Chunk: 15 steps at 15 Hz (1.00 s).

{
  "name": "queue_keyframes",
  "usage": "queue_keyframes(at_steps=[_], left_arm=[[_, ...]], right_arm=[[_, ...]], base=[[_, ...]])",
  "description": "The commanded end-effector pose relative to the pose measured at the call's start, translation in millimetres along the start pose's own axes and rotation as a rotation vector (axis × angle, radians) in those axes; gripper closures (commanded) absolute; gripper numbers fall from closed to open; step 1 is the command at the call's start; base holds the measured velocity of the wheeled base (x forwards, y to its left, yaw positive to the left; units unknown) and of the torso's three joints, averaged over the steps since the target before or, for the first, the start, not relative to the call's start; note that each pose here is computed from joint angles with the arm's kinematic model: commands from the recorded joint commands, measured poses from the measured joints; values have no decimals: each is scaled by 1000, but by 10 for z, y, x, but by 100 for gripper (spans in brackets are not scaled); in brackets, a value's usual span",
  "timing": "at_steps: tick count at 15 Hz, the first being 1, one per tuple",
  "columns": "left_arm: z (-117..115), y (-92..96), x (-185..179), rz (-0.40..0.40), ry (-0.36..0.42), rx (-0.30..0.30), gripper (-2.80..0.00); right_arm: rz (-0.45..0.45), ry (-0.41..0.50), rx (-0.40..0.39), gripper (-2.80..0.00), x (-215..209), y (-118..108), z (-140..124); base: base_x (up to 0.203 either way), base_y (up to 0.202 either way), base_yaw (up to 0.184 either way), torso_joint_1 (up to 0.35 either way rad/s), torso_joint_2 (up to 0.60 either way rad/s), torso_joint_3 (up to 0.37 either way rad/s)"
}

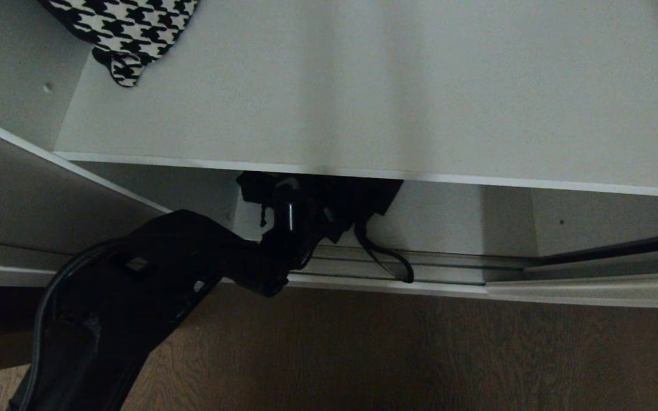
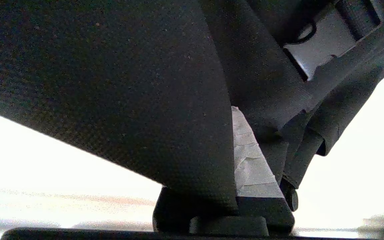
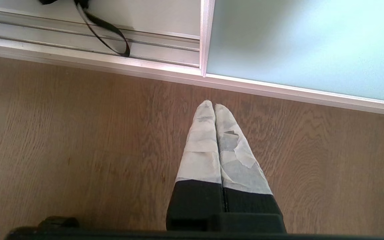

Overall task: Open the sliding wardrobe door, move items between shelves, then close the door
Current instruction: Place the bag on the higher shelf

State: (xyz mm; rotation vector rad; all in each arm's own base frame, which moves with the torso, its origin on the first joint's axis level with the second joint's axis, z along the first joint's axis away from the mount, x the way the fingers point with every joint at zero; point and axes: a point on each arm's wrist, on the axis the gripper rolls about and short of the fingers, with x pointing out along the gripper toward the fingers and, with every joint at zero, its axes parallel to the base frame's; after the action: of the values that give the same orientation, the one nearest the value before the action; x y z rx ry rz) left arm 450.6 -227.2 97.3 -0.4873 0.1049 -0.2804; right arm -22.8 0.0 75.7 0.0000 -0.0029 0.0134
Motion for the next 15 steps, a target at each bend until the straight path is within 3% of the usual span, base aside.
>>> queue_keyframes(at_steps=[1, 4, 13, 15], left_arm=[[143, -134, -194, 17, -9, 52, 0], [202, -173, -244, 70, -45, 66, 0], [199, -381, -428, 51, -28, 70, 0], [211, -393, -438, 49, -29, 69, 0]], right_arm=[[0, -2, 0, 0, -1, 0, 0], [0, -2, 0, 0, -1, 0, 0], [0, -2, 0, 0, -1, 0, 0], [0, -2, 0, 0, -1, 0, 0]], base=[[0, 0, 0, 0, 0, 0], [0, 0, 0, 0, 0, 0], [0, 0, 0, 0, 0, 0], [-122, 0, 6, 2, 0, -2]])
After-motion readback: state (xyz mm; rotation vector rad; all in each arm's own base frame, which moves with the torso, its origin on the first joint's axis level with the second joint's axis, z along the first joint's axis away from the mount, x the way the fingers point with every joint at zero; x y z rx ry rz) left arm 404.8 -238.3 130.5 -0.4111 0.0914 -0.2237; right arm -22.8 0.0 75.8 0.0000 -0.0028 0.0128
